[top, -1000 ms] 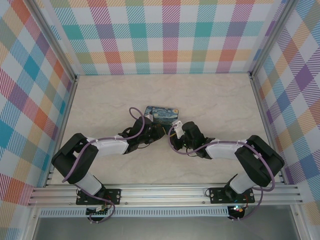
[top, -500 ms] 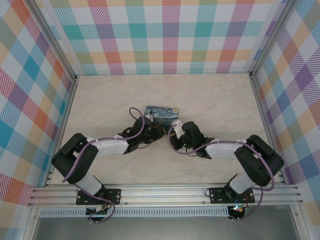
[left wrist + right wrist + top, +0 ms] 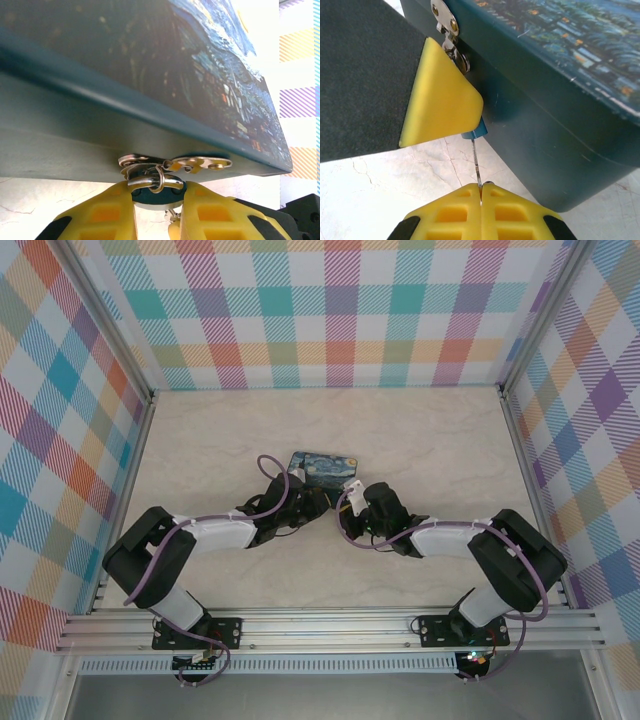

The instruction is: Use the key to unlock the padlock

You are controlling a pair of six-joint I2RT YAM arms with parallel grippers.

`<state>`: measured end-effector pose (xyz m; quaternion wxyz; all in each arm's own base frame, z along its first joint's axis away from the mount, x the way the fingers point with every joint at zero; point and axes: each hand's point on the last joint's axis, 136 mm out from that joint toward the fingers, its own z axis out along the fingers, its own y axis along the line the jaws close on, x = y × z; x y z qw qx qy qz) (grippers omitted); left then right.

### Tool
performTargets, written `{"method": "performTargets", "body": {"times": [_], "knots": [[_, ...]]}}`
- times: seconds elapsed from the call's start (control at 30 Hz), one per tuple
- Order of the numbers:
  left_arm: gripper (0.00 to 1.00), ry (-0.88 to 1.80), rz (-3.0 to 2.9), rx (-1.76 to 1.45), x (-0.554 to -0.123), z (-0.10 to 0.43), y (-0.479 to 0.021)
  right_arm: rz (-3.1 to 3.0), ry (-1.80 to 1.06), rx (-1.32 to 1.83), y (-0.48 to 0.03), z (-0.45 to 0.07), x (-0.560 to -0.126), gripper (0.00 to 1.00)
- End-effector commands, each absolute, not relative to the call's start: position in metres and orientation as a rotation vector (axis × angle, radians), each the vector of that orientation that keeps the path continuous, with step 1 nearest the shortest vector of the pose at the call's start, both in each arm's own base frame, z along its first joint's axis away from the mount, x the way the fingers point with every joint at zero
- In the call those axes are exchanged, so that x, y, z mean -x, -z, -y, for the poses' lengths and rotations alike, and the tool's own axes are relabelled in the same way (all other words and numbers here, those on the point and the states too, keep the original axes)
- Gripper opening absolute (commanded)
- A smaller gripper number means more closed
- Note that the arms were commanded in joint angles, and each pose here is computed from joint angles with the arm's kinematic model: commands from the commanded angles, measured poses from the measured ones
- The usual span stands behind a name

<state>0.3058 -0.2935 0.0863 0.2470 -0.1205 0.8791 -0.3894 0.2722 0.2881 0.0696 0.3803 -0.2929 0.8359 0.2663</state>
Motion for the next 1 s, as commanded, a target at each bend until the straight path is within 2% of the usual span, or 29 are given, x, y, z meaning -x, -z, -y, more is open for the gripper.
{"method": "performTargets", "body": {"times": [0.0, 0.3, 0.97], "knots": [[0.2, 1.154, -2.336, 0.282, -0.303, 0.309, -0.117, -2.014, -0.716, 0.728, -0.097, -0.302, -0.284, 0.04], [0.2, 1.173, -2.333, 0.303, -0.3, 0.308, -0.123, -1.992, -0.723, 0.726, -0.097, -0.304, -0.286, 0.04], [0.2, 1.228, -2.366, 0.317, -0.295, 0.315, -0.133, -1.785, -0.76, 0.73, -0.13, -0.313, -0.298, 0.05]]}}
